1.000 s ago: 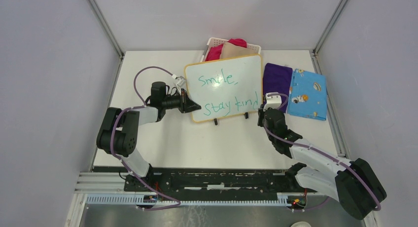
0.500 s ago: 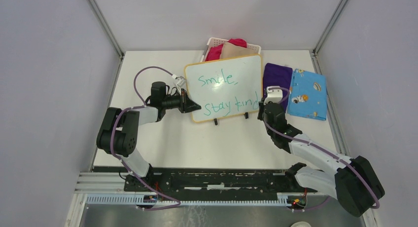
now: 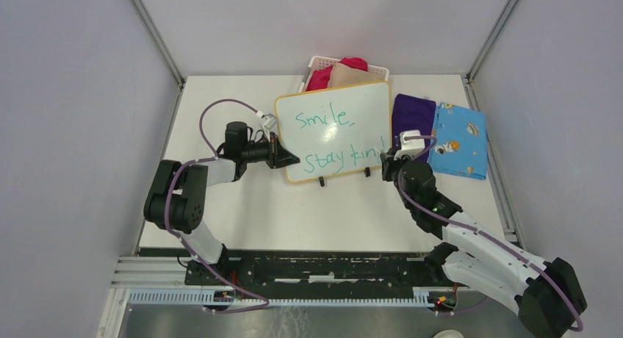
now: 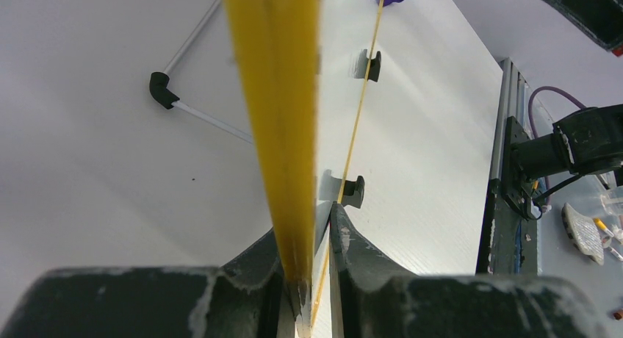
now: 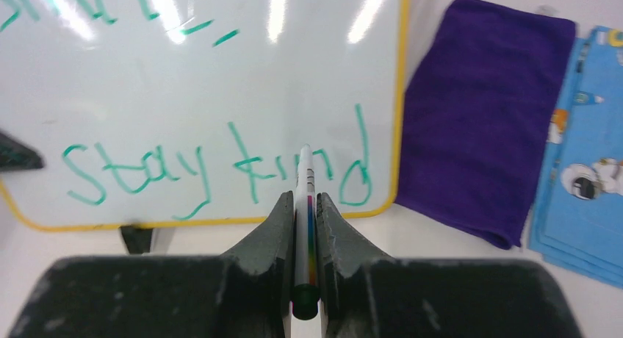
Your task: Write a sentence on the whiteboard
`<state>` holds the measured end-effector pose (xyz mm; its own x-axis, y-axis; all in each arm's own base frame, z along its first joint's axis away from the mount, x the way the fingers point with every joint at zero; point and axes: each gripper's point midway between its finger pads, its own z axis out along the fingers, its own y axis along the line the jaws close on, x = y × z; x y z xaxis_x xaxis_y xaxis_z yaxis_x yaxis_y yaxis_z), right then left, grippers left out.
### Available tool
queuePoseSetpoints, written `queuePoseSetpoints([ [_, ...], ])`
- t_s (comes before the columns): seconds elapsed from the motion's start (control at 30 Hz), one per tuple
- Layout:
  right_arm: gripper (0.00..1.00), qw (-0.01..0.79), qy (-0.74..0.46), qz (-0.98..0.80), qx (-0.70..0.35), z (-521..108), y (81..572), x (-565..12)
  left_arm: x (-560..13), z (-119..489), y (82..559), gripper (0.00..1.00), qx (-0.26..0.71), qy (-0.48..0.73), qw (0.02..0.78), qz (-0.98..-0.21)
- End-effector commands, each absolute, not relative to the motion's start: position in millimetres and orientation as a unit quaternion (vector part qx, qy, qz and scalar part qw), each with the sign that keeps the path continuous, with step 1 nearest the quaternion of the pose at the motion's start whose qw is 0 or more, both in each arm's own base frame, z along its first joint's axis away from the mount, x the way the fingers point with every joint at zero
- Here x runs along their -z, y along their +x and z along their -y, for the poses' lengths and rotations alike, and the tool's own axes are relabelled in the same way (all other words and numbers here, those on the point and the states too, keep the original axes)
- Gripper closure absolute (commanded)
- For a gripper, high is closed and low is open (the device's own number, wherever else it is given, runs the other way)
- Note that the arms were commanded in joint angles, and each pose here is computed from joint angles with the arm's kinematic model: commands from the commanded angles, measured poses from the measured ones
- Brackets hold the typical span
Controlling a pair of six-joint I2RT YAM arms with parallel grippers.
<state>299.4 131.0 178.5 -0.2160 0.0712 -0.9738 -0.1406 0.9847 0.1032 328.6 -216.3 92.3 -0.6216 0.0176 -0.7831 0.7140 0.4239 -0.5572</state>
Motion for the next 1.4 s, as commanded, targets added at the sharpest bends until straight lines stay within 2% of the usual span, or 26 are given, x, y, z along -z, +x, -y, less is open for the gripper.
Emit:
queuePoseSetpoints([
  [0.0,1.0,0.645,-0.084,-0.75,-0.119,-168,294,-208,-42,211,304,0.98,0.447,0.211,0.285,-0.821],
  [0.3,1.0,0.652,-0.093,-0.742,-0.128,-196,306,-216,-41,210,304,0.98,0.445,0.21,0.284,-0.823],
  [0.77,1.0,0.641,-0.057,-0.756,-0.117,-179,319,-199,-40,210,304,0.98,0.444,0.209,0.283,-0.824],
  [1.37,1.0,0.638,-0.069,-0.756,-0.127,-183,322,-194,-40,210,304,0.98,0.444,0.208,0.283,-0.824],
])
